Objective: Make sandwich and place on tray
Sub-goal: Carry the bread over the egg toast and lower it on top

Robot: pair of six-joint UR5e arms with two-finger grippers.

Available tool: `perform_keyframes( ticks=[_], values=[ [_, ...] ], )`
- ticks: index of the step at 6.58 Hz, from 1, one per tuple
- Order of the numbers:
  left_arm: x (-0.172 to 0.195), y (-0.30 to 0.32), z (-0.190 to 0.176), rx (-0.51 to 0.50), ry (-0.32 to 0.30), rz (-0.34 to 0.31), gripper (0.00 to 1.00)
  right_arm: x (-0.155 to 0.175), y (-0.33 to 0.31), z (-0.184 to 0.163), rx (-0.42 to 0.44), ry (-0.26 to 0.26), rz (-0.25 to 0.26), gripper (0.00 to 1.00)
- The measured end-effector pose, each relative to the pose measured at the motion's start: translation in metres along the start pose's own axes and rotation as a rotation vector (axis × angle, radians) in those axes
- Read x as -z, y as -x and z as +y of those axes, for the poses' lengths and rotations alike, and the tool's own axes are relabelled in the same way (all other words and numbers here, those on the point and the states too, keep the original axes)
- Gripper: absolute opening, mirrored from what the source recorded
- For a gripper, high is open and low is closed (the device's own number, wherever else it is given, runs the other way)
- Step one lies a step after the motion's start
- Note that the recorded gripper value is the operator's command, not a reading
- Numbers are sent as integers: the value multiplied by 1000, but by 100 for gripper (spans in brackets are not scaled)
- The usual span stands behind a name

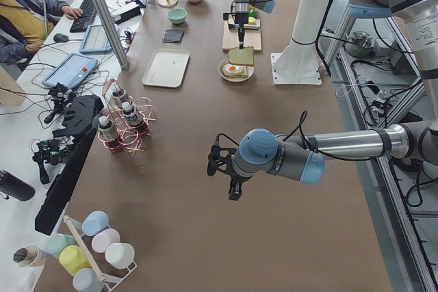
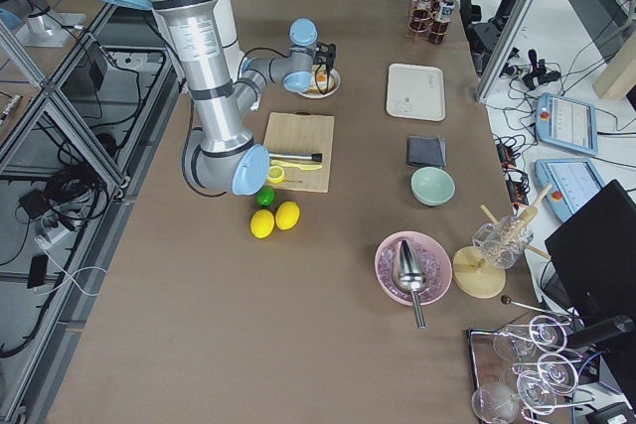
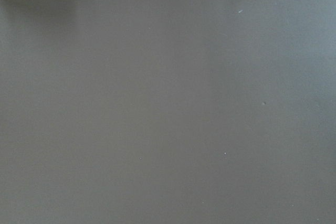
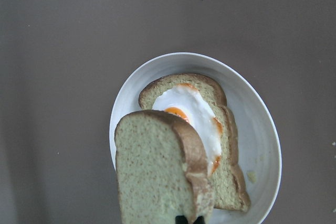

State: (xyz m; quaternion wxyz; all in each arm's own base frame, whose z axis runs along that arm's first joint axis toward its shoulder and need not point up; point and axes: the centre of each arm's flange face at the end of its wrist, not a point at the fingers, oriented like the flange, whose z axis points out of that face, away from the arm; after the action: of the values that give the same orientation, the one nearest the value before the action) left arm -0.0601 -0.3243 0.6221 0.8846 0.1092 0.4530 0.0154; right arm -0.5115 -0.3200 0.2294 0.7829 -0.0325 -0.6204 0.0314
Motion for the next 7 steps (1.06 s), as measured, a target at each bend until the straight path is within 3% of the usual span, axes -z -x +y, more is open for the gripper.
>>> perform_keyframes(
  ticks=[3, 7],
  values=[
    [1, 0, 0, 1, -4, -1, 98, -22, -4, -11, 19, -6, -37, 0],
    [5, -2, -1, -2, -13, 0, 98, -33, -7, -23, 11, -16, -23, 0]
  ],
)
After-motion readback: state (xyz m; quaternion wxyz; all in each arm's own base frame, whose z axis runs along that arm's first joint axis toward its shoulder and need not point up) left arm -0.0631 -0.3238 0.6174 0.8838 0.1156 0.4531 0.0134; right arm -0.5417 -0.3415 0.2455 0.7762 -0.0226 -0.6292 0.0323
